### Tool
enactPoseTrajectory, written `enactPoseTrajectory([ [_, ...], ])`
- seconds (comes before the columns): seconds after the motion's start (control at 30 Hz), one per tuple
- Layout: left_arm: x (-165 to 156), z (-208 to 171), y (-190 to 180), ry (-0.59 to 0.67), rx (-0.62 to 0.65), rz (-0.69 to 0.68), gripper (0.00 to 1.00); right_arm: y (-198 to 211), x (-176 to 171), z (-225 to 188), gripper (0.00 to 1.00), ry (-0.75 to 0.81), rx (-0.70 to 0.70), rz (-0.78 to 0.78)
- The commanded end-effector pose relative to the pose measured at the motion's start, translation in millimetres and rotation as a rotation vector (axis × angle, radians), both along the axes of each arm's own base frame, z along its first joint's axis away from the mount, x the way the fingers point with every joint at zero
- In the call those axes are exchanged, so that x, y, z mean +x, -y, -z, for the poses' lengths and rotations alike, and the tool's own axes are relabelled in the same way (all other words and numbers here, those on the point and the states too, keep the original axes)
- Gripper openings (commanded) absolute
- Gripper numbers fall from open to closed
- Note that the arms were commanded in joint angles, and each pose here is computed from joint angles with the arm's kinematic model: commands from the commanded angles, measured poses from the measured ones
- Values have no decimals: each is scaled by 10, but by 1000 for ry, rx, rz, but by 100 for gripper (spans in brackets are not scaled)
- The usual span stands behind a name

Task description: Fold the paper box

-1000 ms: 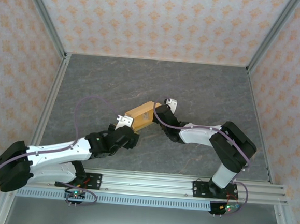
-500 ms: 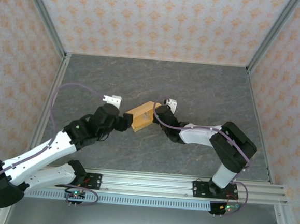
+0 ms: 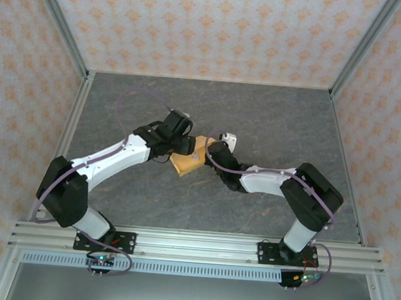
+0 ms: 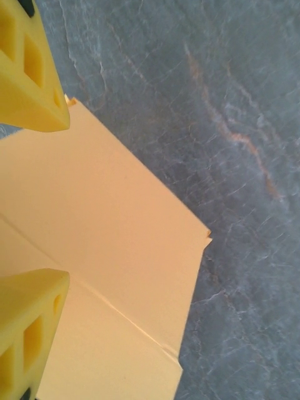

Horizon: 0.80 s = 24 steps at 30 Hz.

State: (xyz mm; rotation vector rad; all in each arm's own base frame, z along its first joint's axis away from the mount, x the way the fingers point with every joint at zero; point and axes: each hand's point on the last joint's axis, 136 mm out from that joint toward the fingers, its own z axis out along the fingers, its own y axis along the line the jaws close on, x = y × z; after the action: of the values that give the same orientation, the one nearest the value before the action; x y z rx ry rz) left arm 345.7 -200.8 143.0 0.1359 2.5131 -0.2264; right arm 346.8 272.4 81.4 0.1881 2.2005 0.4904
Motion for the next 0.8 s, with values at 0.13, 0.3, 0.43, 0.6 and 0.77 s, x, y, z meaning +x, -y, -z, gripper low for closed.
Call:
enactPoseTrajectory([
  [0.13, -5, 40, 79, -5, -47, 32, 60, 38, -13, 22, 20, -8, -26, -10],
  [0.3, -29, 215, 83, -27, -57, 21, 60, 91, -73, -7, 23, -23, -77, -34],
  [0.43, -40, 291, 113, -36, -53, 27, 59, 200, -186, -32, 26, -39, -131, -62],
  [0.6, -49, 383, 92, -39, -25, 23, 59, 362, -342, -201, 28, -40, -179, -100],
  [0.77, -58, 474, 85, -44, -3, 26, 59, 542, -490, -412, 30, -58, -200, -147],
])
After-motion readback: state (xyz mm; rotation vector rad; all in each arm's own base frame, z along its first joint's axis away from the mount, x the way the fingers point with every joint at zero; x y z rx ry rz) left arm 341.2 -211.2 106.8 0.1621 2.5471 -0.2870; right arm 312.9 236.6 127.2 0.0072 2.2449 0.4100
